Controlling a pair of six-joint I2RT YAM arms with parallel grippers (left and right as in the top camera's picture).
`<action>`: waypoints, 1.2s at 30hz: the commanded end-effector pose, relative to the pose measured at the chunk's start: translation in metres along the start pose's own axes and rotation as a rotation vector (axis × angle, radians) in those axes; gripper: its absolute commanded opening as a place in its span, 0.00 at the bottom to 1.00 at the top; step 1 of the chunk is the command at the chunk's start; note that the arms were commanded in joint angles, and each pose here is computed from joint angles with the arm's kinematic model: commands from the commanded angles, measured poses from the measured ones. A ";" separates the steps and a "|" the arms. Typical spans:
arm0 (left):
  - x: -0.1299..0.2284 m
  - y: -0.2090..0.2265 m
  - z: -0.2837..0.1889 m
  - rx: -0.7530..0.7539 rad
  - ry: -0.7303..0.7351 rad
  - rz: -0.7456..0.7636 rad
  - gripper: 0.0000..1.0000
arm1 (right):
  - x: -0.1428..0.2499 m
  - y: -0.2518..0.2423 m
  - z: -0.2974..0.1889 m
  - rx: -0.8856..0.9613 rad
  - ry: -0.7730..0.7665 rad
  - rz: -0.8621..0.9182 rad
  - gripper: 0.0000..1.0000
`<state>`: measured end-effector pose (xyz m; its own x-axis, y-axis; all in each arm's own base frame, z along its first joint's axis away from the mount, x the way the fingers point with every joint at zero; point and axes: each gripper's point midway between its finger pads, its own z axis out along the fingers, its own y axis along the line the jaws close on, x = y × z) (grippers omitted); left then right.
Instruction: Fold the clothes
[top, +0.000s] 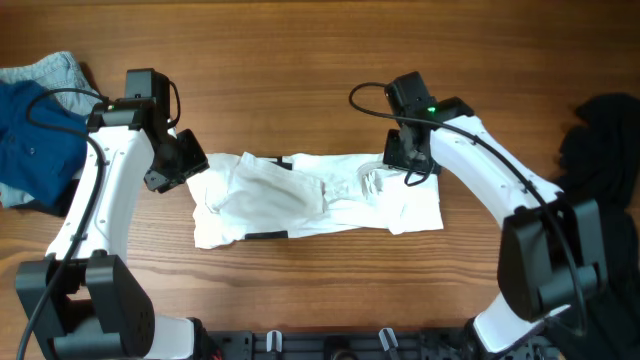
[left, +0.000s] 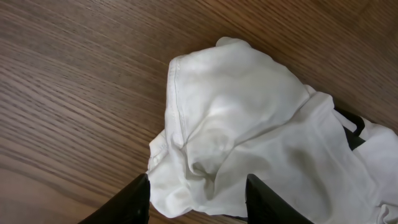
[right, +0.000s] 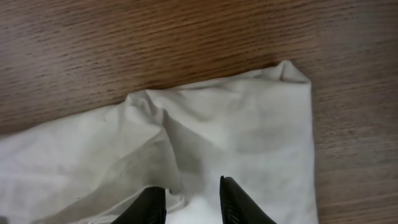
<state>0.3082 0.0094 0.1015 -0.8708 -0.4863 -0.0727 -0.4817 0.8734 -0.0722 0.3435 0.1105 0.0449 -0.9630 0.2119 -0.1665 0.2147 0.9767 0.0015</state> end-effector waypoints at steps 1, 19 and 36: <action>0.000 -0.001 -0.005 0.019 -0.013 -0.013 0.49 | 0.005 0.039 0.017 -0.187 0.070 -0.105 0.29; 0.000 -0.001 -0.005 0.020 -0.013 -0.013 0.49 | 0.024 0.007 -0.028 -0.095 0.081 -0.186 0.33; 0.001 0.000 -0.005 0.018 -0.009 -0.013 0.55 | 0.126 0.110 -0.033 -0.788 0.292 -0.553 0.32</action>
<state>0.3086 0.0093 0.1017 -0.8690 -0.4892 -0.0740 -0.4845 0.8717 -0.0736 0.2572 0.2156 0.0368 -0.9622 -0.2700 -0.0370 -0.2494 0.8178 0.5187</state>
